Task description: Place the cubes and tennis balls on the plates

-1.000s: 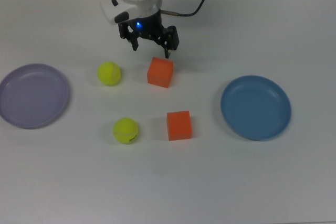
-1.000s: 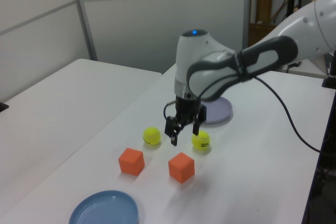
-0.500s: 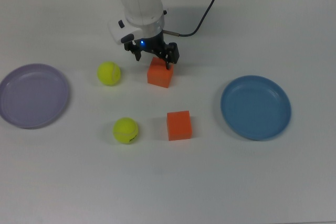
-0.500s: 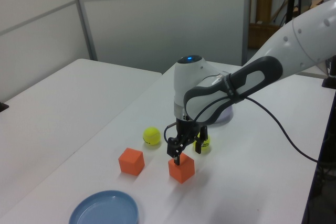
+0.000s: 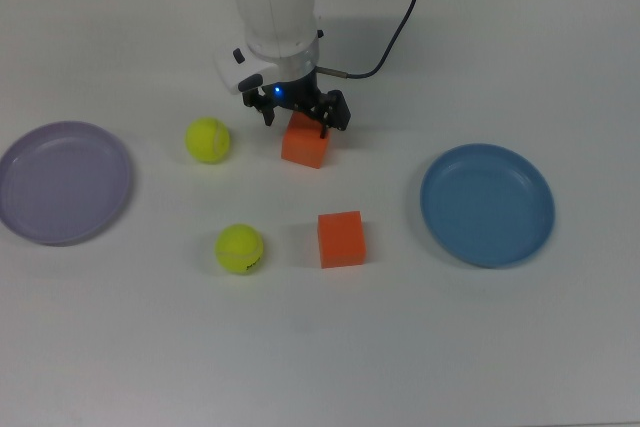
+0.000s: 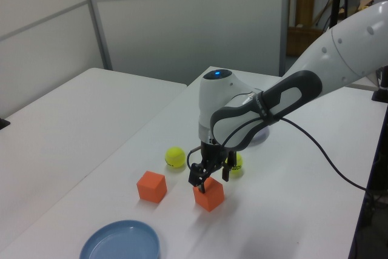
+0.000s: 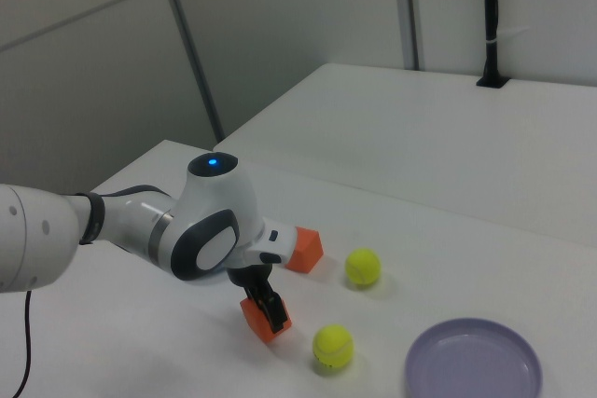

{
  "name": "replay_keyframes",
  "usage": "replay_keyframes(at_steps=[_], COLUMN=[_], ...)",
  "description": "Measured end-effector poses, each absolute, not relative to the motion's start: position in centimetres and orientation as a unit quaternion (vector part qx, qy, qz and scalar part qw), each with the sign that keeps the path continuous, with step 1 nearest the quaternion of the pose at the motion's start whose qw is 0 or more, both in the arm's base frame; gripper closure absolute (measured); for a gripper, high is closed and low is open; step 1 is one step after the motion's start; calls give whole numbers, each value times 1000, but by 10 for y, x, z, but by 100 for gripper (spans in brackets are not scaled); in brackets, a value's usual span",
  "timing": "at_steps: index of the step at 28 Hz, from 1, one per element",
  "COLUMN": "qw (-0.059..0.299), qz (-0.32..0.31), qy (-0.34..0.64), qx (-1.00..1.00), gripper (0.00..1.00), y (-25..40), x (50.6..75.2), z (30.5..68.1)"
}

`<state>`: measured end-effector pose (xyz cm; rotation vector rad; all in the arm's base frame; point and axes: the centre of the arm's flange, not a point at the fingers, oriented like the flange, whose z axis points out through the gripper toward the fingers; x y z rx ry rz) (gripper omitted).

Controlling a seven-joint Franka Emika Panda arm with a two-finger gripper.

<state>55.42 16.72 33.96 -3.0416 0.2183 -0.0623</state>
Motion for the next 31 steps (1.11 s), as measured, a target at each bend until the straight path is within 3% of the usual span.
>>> replay_keyframes(at_steps=[9, 24, 31], qw=[47, 60, 57], qz=[-26, -52, -46], qy=[70, 76, 76], qx=[-996, -994, -994], gripper=[2, 2, 2], y=[171, 160, 159], x=[556, 555, 553], z=[336, 384, 380])
